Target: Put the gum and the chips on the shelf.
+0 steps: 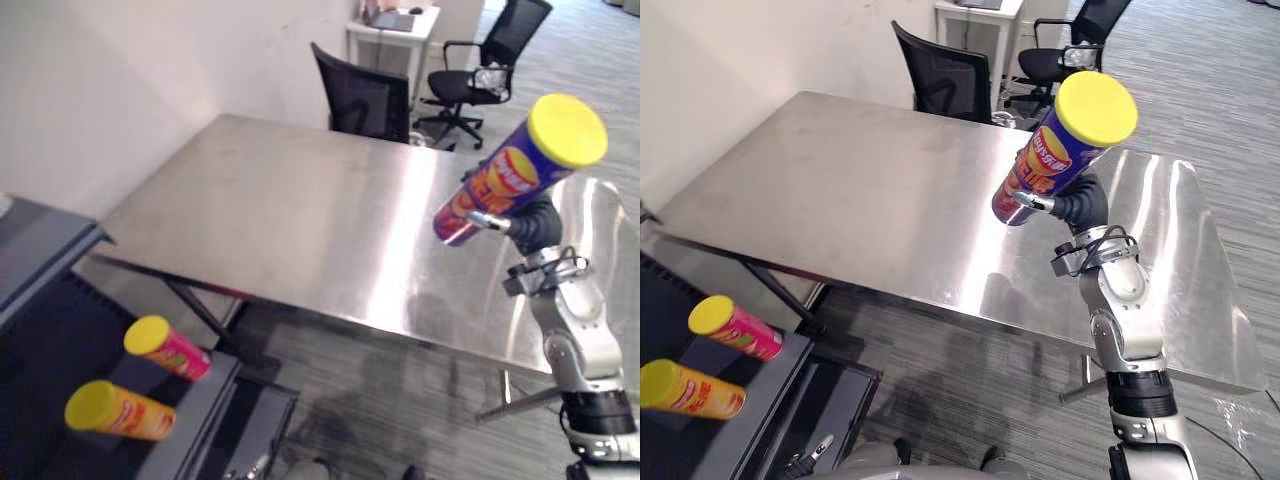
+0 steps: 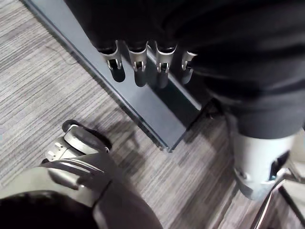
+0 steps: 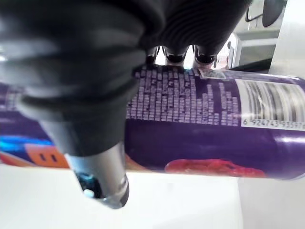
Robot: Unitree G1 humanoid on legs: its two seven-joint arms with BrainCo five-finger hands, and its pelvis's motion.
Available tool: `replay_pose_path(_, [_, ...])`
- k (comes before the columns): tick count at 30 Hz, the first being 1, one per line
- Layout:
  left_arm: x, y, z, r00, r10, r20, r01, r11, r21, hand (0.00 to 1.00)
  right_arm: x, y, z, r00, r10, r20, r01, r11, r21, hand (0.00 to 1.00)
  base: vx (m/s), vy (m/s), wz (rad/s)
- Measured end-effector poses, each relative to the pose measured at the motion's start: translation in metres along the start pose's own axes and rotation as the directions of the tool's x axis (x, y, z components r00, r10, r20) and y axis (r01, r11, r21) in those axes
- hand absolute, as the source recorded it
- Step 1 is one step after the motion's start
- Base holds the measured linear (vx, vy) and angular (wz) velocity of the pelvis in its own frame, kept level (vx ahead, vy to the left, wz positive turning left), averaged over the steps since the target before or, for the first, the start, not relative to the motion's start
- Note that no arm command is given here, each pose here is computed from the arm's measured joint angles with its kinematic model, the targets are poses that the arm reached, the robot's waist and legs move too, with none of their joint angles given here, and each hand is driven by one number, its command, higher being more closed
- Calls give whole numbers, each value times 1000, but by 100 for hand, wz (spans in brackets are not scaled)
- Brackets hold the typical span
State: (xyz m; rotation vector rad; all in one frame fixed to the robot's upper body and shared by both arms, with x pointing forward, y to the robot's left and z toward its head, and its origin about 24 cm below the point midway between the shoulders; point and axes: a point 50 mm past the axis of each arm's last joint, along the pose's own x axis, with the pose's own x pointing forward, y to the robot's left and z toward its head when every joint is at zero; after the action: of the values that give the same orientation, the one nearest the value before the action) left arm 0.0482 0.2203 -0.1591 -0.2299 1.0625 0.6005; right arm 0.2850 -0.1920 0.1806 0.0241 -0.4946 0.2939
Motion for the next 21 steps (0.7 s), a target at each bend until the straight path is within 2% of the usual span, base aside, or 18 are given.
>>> replay_pose_path(3, [-1, 6, -4, 999, 31, -12, -31, 999, -18, 0, 0, 1, -1, 1000, 9, 8, -9, 1000, 0, 100, -104, -155, 71])
replay_pose_path(5, [0, 1, -4, 999, 26, -18, -27, 999, -32, 0, -3, -17, 14, 995, -56, 84, 59, 997, -40, 100, -29, -67, 127])
replay_pose_path(10, [-4, 6, -10, 999, 49, 3, -49, 997, -64, 0, -10, -50, 36, 984, -124, 131, 143, 980, -139, 100, -61, -40, 162])
replay_pose_path(13, [-10, 13, -29, 995, 83, -49, -87, 992, -93, 0, -13, -53, 33, 973, -185, 138, 199, 975, -99, 100, -94, -59, 146])
replay_pose_path(16, [-17, 17, -48, 991, 97, -97, -106, 990, -93, 0, -14, -55, 32, 968, -212, 136, 226, 969, -97, 100, -149, 68, 114])
replay_pose_path(21, [-17, 15, -48, 991, 94, -92, -103, 990, -96, 0, -17, -63, 22, 948, -304, 98, 313, 944, -100, 100, -165, 246, 79])
